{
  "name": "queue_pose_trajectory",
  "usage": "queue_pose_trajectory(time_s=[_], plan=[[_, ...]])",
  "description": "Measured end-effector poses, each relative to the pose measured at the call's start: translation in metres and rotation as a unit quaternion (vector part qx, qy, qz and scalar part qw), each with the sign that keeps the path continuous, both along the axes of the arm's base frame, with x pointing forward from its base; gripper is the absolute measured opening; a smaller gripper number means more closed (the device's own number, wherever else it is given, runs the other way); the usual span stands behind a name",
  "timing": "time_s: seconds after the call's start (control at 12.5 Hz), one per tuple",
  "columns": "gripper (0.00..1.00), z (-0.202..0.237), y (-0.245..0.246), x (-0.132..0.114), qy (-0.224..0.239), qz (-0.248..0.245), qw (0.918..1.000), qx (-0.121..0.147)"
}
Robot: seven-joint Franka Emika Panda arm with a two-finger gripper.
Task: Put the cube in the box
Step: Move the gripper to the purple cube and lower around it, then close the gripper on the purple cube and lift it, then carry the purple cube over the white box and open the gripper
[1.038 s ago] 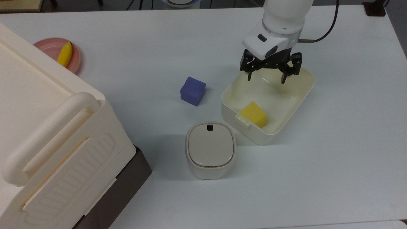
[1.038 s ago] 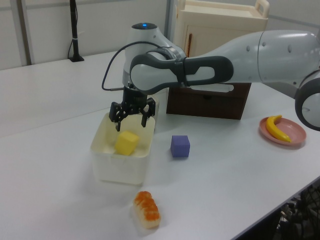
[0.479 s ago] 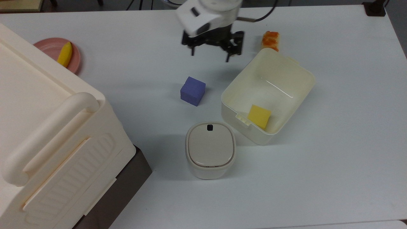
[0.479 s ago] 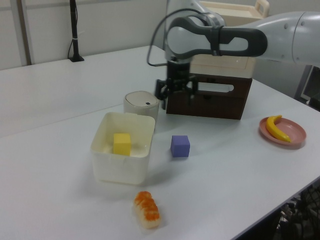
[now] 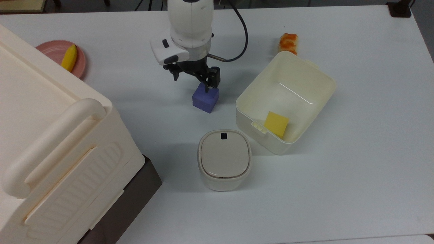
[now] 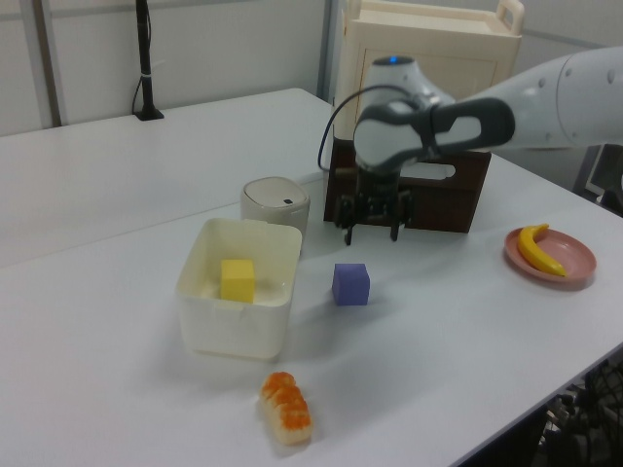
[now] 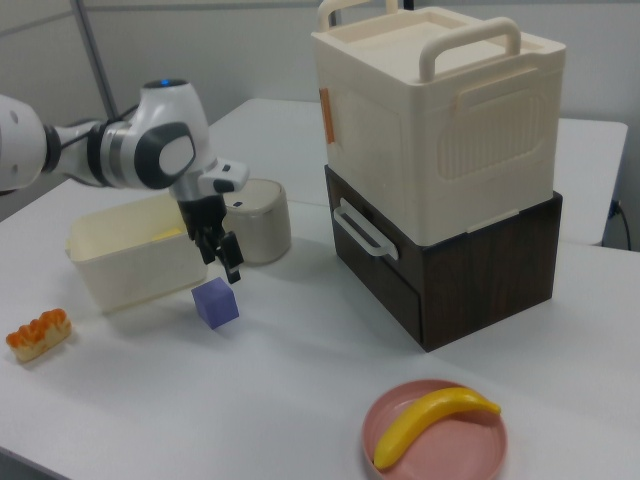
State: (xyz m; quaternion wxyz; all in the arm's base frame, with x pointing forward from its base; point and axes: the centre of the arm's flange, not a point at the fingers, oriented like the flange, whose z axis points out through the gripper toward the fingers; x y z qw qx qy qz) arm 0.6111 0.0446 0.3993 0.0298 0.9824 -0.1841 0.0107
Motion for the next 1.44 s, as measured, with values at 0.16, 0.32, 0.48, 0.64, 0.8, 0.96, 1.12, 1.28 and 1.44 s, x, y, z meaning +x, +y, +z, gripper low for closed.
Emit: queue_pose_trajectory(time_s=[0.16,0.32,0.48,0.64,0.8,0.96,1.12,1.28,1.44], plan=[[1.00,-0.021,0.016,-0.004,-0.032,-0.022,0.9992,0.006],[1.00,-0.034,0.030,-0.005,-0.049,-0.032,0.9982,0.009],[1.00,-0.051,0.034,-0.006,-0.038,-0.032,0.9987,0.007],[0.96,-0.075,0.036,-0.006,-0.020,-0.030,0.9993,0.002],[0.88,-0.082,0.036,-0.006,-0.014,-0.011,0.9998,0.000],[0.60,-0.073,0.031,-0.009,-0.001,0.007,1.0000,-0.002],[0.60,-0.036,0.018,-0.017,0.017,0.022,0.9996,-0.001],[0.60,0.019,0.022,-0.019,0.001,0.022,0.9994,0.028],[0.60,0.077,0.049,-0.015,-0.034,0.037,0.9971,0.057]])
